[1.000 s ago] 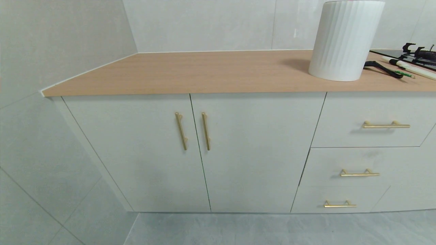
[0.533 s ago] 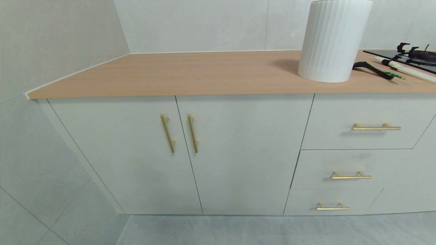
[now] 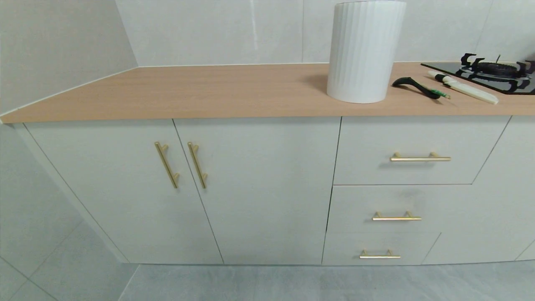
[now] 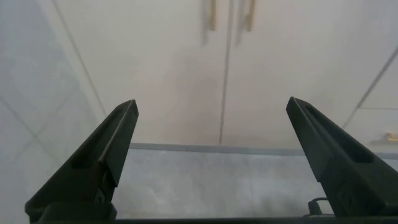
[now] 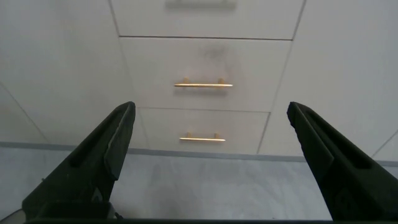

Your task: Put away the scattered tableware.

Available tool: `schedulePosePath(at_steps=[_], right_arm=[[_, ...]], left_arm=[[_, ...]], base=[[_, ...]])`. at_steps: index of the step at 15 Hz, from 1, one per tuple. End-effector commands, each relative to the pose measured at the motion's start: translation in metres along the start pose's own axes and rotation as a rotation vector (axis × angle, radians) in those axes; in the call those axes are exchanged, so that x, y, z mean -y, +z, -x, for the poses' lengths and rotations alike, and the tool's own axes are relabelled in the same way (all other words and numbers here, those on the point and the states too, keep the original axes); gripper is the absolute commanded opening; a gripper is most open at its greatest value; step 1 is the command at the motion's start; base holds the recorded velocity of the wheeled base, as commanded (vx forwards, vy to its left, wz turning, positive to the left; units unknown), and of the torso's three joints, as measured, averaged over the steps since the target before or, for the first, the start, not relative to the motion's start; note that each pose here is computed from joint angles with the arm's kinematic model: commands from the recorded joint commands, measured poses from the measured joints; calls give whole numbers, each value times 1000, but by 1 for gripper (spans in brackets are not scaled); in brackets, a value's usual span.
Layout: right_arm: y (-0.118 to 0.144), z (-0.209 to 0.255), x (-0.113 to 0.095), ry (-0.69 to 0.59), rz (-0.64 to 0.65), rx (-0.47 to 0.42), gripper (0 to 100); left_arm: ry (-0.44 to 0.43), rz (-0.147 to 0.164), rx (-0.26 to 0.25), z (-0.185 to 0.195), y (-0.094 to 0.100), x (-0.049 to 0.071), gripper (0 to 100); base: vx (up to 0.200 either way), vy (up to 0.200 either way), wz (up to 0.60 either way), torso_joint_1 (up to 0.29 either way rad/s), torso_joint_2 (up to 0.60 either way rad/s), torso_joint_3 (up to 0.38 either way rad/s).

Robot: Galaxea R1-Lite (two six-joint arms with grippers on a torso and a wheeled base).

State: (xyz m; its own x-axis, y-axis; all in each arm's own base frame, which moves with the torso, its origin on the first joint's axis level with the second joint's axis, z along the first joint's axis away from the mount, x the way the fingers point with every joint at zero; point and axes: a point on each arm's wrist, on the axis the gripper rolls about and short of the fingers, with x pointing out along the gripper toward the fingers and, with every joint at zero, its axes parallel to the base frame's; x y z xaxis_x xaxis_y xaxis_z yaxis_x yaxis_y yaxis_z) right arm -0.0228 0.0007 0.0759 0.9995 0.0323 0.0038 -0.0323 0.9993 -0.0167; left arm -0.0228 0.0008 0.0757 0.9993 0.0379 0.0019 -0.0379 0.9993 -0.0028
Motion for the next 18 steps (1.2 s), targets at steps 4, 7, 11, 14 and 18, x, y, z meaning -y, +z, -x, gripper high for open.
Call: schedulePosePath(at_steps=[4, 7, 11, 14, 18], right_arm=[[0, 0, 0, 0, 0, -1, 100], [0, 0, 0, 0, 0, -1, 100], [0, 0, 0, 0, 0, -1, 100], [0, 0, 0, 0, 0, -1, 100], [0, 0, 0, 3, 0, -1, 100]], left_arm=[[0, 3, 0, 0, 0, 0, 100], [0, 3, 0, 0, 0, 0, 100], [0, 3, 0, 0, 0, 0, 100], [0, 3, 0, 0, 0, 0, 100], [0, 3, 0, 0, 0, 0, 100]], base=[[0, 0, 0, 0, 0, 0], [133, 0, 0, -2, 2, 0], [50, 0, 0, -2, -1, 1], [0, 0, 0, 0, 0, 0], [0, 0, -300, 0, 1, 0]])
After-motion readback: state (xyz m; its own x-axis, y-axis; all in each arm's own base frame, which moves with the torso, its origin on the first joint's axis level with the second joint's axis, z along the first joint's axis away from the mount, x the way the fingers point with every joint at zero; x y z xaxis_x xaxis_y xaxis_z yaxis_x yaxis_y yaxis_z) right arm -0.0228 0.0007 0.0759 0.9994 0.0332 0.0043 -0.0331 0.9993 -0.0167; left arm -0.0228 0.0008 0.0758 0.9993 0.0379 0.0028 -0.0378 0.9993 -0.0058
